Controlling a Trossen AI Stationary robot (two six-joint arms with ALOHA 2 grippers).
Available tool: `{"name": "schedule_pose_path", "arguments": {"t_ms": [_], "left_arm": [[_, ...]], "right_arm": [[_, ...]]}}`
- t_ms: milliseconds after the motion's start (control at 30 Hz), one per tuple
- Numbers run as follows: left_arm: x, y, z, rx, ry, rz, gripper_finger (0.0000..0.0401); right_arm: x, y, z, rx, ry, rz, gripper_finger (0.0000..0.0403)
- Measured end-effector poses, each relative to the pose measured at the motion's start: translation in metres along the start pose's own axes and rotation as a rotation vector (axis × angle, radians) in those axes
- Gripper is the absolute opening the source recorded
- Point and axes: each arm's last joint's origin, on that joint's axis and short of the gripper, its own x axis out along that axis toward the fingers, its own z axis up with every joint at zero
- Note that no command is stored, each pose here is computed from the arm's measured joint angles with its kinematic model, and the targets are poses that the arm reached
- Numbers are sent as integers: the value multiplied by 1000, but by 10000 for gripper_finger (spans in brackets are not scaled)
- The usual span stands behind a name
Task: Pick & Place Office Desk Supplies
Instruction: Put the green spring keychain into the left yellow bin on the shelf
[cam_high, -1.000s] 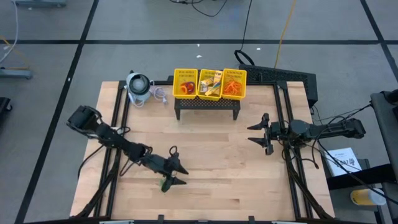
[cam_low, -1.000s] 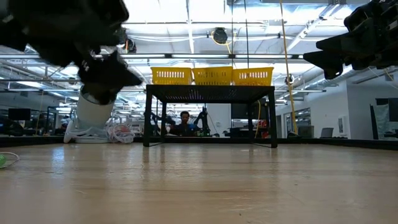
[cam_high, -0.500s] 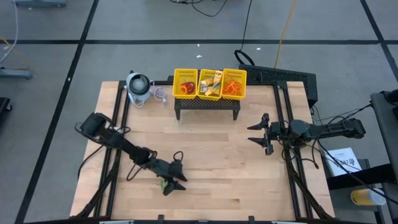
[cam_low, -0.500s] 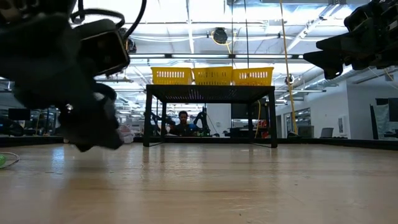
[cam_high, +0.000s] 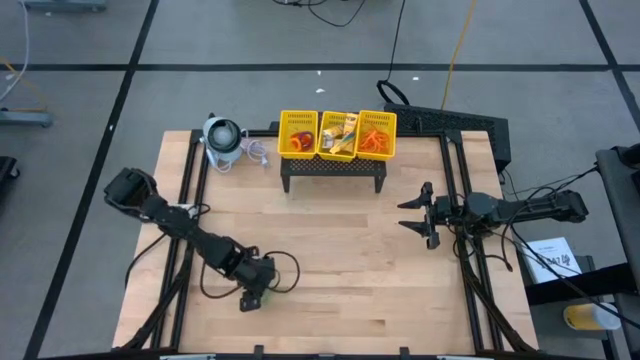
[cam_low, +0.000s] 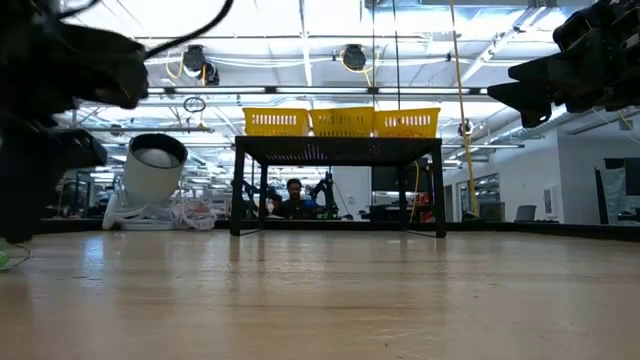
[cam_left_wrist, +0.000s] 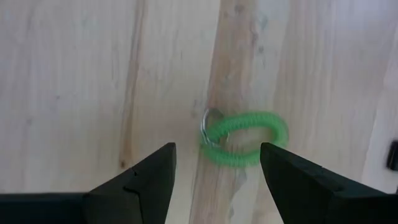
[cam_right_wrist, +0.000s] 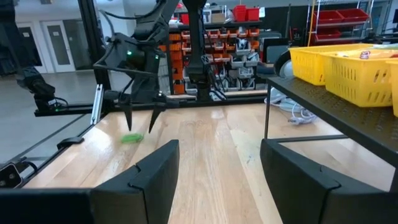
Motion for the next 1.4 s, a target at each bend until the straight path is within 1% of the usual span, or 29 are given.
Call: {"name": "schedule_pose_path", "arguments": {"t_ms": [167, 233, 433, 667, 733, 800, 1067, 1133, 1233, 1300, 1367, 1400], "left_arm": [[-1, -5, -2, 33, -4, 31, 243], [4, -7, -2, 27, -8, 35, 243], [26, -8, -9, 41, 35, 102, 243], [30, -8, -9, 59, -22, 168, 239], [31, -8, -10, 69, -23, 175, 222], [31, -7, -10, 76, -27, 188, 191], [31, -4, -9, 58, -65, 235, 25], [31, -4, -7, 45, -72, 232, 13], [30, -4, -6, 33, -82, 227, 20], [27, -4, -5, 32, -96, 218, 16], [20, -5, -4, 43, -124, 210, 8], [18, -5, -3, 55, -157, 223, 7]], "right_arm": [[0, 0, 0, 0, -1, 0, 215], [0, 0, 0, 0, 0, 1, 215], [0, 0, 0, 0, -1, 0, 215], [0, 0, 0, 0, 0, 0, 215], [0, 0, 0, 0, 0, 0, 215], [0, 0, 0, 0, 0, 0, 215], [0, 0, 0, 0, 0, 0, 215], [0, 0, 0, 0, 0, 0, 215], [0, 0, 0, 0, 0, 0, 215], [0, 0, 0, 0, 0, 0, 215], [0, 0, 0, 0, 0, 0, 215], [0, 0, 0, 0, 0, 1, 215]]}}
